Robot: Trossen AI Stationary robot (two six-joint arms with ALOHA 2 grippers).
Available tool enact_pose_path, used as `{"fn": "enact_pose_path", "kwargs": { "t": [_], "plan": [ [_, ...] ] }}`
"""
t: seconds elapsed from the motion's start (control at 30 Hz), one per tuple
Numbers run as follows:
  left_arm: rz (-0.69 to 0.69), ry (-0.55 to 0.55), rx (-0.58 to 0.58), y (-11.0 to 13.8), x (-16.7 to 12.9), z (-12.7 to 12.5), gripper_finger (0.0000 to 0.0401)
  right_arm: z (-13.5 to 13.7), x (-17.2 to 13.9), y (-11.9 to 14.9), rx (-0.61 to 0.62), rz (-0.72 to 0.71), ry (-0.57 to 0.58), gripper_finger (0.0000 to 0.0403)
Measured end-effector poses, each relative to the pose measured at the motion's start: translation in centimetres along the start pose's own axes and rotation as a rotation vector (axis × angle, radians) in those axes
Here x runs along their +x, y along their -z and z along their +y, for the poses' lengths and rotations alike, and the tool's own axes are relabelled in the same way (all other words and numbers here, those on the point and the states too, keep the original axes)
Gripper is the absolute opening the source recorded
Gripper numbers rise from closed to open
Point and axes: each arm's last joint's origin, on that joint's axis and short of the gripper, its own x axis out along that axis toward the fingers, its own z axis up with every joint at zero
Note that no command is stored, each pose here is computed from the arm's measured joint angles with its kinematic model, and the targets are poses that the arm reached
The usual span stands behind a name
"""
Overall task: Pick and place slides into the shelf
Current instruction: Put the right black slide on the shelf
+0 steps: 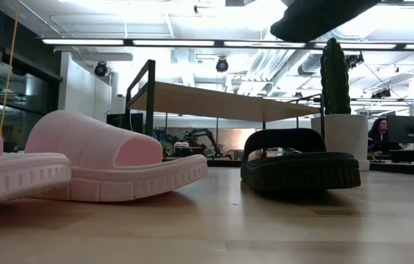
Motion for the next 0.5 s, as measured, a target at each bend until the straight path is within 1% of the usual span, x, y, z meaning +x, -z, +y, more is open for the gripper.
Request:
{"fn": "enact_pose_path", "kwargs": {
  "t": [0.13,0.3,0.4,0.5],
  "plan": [
    [0.000,0.000,0.000,0.0,0.0,0.0,0.0001,1.9,0.0,-0.2,-0.038,-0.012,0.019,0.0000],
    [-0.001,0.000,0.000,0.0,0.0,0.0,0.0001,5.3,1.2,0.9,-0.085,-0.007,0.093,0.0000],
    [-0.007,-0.001,0.001,-0.1,0.0,0.0,0.0001,6.9,2.0,1.5,-0.112,-0.042,0.129,0.0000],
    [-0.023,-0.002,0.002,-0.2,0.0,0.0,0.0001,7.7,2.5,1.7,-0.101,-0.087,0.152,0.0000]
  ]
}}
